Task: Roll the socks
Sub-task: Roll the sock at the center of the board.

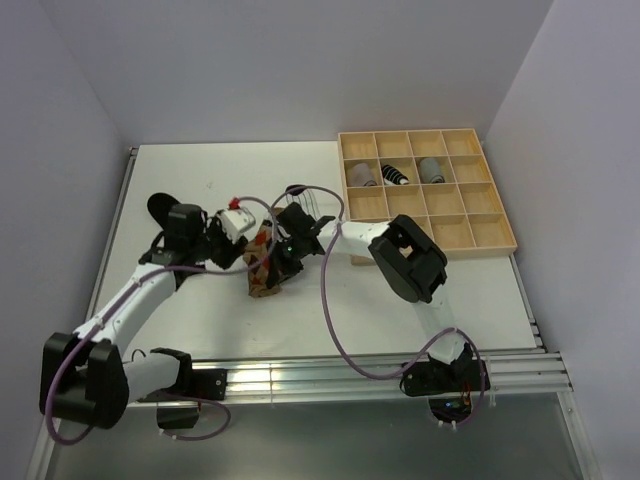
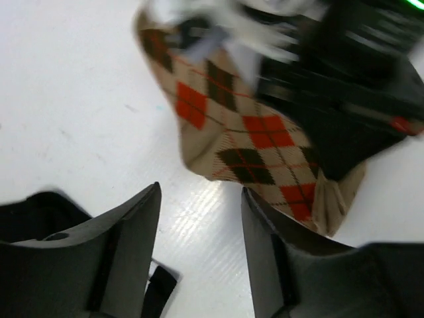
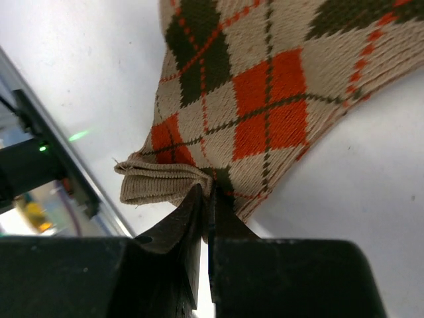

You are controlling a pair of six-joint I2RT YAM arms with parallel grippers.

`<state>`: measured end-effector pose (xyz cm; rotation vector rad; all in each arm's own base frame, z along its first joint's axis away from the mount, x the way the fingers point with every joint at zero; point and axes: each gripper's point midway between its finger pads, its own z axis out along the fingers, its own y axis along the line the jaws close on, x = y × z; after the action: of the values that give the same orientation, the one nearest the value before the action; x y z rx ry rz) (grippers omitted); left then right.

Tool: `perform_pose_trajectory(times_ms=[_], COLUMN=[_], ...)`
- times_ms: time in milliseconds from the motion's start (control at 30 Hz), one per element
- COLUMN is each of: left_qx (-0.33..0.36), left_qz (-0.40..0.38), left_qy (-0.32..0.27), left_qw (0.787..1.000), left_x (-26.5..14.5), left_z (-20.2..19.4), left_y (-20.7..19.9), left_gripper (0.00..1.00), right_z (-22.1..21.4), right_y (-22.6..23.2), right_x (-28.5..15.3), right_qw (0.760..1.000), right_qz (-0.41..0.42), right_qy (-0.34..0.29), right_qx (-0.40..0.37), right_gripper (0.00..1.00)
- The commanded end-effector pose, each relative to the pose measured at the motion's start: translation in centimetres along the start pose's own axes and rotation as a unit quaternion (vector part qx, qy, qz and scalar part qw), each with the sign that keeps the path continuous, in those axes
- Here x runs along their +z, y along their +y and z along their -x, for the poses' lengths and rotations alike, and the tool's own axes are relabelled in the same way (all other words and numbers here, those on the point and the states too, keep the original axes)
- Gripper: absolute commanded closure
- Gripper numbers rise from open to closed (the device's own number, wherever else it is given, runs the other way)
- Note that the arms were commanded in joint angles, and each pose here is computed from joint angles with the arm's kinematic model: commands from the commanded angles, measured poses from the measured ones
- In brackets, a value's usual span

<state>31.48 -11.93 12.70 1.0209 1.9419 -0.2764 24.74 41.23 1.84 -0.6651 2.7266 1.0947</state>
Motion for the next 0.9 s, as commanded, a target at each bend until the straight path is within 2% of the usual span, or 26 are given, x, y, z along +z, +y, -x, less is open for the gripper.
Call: perform_pose_trajectory(times_ms=[0,33,67,133,333,667,867], left_qx=[0.128,0.155,0.165,0.192,0.241,0.291,0.295], left_qz=[0.030,0.022,0.012,0.003,-0.019,-0.033,-0.037], left_qy=[-0.014,-0.030,-0.021,-0.025,-0.010,-0.004,0.014], left_qw=[0.991,0.987,0.986,0.981,0.970,0.956,0.955], left_x=[0.0,0.3,0.6,0.7,1.6,3.0,4.1], left_z=[0.1,0.7,-0.8,-1.2,-2.8,-4.4,-5.3], left_y=[-2.0,-3.5,-4.8,-6.5,-9.2,-11.5,-11.7], left_gripper=[0.41,0.39,0.37,0.34,0.34,0.37,0.39], right_z=[-4.1,-3.9,-3.8,-3.8,-3.2,-3.2,-3.3], right_y=[-4.6,-4.5,-4.7,-5.1,-5.9,-6.3,-6.2], right_x=[1.1,1.0,1.1,1.2,1.6,1.9,1.6], right_qw=[0.991,0.991,0.990,0.988,0.987,0.986,0.986], right_qz=[-0.058,-0.056,-0.056,-0.048,-0.043,-0.045,-0.045], right_qy=[0.095,0.099,0.102,0.110,0.109,0.114,0.113], right_qx=[0.072,0.075,0.080,0.093,0.110,0.116,0.111], right_gripper=[0.95,0.95,0.95,0.96,0.96,0.97,0.97])
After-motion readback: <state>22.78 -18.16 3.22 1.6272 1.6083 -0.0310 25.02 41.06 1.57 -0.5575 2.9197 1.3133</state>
